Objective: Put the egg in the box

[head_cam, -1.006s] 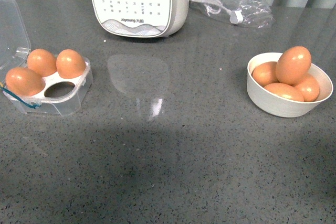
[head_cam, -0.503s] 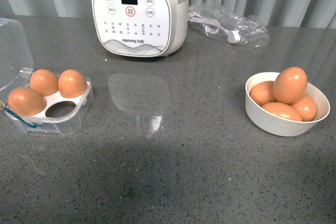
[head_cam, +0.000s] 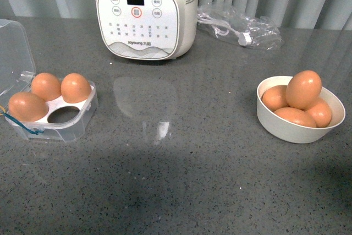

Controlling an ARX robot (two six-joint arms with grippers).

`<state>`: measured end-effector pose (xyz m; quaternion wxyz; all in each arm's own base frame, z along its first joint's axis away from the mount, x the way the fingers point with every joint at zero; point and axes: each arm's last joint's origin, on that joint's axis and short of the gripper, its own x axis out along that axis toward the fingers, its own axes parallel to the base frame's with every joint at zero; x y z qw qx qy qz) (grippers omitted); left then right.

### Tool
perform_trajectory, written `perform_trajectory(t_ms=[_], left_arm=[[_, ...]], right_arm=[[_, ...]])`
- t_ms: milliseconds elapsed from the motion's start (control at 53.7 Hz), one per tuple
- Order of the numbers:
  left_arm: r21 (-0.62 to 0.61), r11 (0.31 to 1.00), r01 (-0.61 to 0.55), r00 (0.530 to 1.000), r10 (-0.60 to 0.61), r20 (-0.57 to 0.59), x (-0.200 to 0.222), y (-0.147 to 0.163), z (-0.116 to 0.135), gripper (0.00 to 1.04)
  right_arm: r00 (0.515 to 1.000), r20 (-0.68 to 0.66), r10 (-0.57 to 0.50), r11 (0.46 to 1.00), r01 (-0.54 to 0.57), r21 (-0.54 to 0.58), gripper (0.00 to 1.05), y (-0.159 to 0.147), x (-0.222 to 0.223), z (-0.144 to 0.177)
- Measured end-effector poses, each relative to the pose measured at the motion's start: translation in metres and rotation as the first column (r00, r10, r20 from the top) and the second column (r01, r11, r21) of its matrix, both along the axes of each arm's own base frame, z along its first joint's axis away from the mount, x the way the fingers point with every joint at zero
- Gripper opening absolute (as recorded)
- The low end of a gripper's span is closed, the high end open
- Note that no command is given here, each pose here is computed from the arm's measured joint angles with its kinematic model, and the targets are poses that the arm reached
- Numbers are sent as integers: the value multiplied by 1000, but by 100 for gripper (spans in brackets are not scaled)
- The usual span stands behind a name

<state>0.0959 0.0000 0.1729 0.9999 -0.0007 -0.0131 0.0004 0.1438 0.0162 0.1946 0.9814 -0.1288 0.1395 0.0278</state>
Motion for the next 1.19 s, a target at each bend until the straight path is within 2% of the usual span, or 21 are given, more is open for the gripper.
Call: perform_trajectory(t_ms=[130,280,540,727,1118,1193], left_arm=[[0,1000,0,1000,0,0,0,0,0,98],[0,1000,0,1000,0,0,0,0,0,98],[0,1000,0,1000,0,0,0,0,0,98],[0,1000,0,1000,0,0,0,0,0,98],[0,1000,0,1000,0,0,0,0,0,98],[0,1000,0,1000,0,0,0,0,0,98]], right_arm=[[990,-126,57,998,-54,29,97,10,33,13],[956,-280,90,995,-75,62,97,20,79,19],[897,-428,110,992,-69,110,97,32,140,5],[873,-470,132,987,-74,140,97,38,156,-7],[859,-486,160,983,-96,155,97,53,177,-24],[856,-493,158,984,-93,154,86,54,179,-26]])
